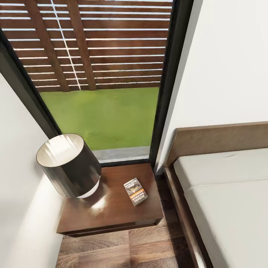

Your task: In the bedroom, move the book from the bed onto either nightstand, and place the two sandals side by side next to the bed.

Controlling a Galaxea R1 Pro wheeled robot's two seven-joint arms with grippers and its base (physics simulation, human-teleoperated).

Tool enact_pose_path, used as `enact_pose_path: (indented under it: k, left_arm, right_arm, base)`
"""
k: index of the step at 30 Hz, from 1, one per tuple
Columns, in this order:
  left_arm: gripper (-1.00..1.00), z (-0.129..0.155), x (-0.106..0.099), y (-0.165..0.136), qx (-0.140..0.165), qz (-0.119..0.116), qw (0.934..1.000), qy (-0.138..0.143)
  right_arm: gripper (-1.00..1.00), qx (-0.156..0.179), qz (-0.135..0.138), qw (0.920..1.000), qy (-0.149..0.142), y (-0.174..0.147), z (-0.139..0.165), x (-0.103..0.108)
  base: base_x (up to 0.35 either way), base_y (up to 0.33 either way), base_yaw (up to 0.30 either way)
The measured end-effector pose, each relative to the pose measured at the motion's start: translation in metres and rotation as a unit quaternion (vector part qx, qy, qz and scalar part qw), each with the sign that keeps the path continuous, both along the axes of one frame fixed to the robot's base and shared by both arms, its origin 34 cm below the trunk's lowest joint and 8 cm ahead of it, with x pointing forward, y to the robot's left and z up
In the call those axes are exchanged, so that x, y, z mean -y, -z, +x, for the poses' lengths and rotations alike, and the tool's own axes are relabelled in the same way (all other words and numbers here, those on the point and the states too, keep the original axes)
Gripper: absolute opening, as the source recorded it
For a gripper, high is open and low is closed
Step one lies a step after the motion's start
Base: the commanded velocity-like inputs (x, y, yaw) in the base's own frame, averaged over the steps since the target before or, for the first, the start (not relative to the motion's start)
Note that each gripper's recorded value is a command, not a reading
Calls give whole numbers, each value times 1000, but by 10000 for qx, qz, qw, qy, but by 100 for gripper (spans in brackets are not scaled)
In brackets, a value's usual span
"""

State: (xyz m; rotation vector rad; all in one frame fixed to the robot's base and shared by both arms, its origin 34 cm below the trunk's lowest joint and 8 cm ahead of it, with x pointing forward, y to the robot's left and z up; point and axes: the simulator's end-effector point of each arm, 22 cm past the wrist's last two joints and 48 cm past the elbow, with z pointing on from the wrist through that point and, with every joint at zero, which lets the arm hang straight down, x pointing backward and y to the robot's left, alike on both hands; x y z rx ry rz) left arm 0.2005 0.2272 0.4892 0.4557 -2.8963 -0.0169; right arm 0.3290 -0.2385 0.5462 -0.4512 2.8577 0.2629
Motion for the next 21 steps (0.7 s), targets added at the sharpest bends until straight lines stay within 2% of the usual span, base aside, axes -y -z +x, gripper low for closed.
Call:
enact_pose_path:
  k: [14, 21]
  left_arm:
    - [100, -11, -10, 0, -92, 75, 9999, -4]
    - [100, -17, -16, 0, -151, 148, 9998, -9]
  right_arm:
    - [100, -161, -260, 9995, 113, 15, -32, 18]
    - [100, -267, -371, 9986, 278, 20, -46, 32]
  base:
    - [0, 0, 0]
    - [0, 0, 0]
